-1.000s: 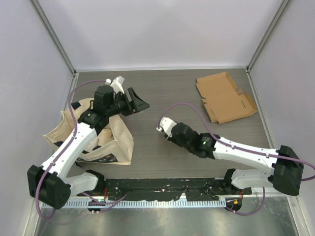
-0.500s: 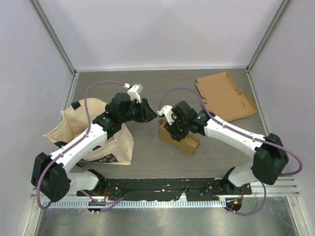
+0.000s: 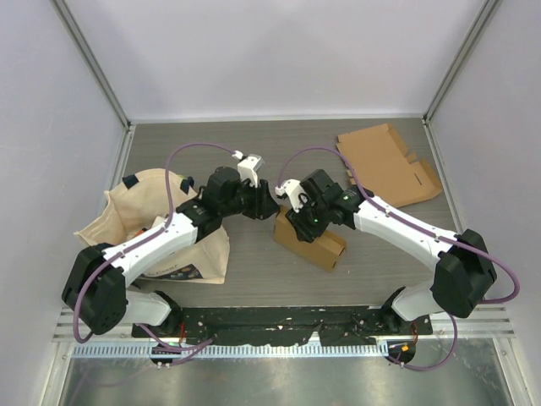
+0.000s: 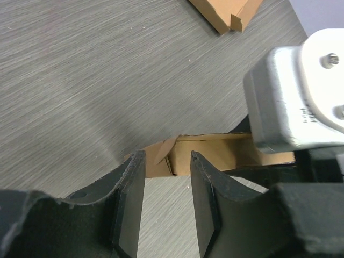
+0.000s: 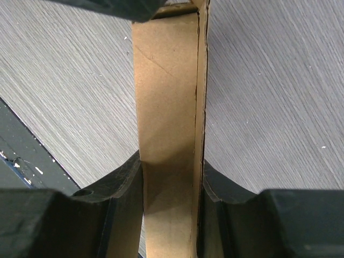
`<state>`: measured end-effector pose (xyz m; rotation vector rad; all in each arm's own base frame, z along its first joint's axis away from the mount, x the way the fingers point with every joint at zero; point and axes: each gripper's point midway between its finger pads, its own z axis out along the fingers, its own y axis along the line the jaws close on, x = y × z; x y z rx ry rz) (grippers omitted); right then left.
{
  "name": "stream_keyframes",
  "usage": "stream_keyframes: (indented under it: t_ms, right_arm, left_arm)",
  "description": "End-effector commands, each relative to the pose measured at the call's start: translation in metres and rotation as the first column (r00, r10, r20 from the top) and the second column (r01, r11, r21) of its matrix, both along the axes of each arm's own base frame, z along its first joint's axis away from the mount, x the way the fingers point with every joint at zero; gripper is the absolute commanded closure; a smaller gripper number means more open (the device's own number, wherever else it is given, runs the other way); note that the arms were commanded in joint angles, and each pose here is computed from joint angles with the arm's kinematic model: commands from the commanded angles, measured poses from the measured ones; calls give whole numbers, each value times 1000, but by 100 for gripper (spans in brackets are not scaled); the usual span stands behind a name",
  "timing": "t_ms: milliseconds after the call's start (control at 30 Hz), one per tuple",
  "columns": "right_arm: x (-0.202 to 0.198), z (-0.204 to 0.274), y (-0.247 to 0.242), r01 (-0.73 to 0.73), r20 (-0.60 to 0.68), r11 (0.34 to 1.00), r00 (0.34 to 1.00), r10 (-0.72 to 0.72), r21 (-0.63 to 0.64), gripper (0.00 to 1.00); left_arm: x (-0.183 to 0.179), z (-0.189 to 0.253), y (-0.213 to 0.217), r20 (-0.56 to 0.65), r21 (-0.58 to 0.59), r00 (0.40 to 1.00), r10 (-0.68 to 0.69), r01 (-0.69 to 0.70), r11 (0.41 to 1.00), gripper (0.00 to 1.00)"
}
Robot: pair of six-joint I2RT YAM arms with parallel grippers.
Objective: Fold the paper box
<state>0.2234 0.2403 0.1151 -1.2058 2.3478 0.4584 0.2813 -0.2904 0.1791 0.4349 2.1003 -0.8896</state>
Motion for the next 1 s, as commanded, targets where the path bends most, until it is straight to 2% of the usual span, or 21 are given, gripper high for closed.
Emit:
stream_keyframes:
  t_ms: [0,300,700,800,833,967]
  right_arm:
    - [-11,7,-2,-22,-37,1000,999,23,12,64]
    - [-10,9,-2,-21,-22,1000,1000,22,21,65]
    - [-9,11,-2,-17,-16,1000,1000,18,25,68]
    - [-8,10,-2,-15,-14,1000,1000,15,22,68]
    - [-6,9,-3,-7,-9,1000,1000,8,16,68]
    - [3,7,-8,37,25,999,999,-37,-12,67]
  left_arm:
    - [11,15,-10,82,-35,996,-28,31,999,58]
    - [7,10,-20,58,-64,995,-75,79,995,63]
    - [7,2,-22,42,-34,996,-81,82,996,80]
    - [5,1,-23,43,-23,996,-83,84,996,87]
    - [3,2,-23,43,-22,995,-85,86,996,94]
    - [-7,9,-28,30,-43,994,-101,103,994,100]
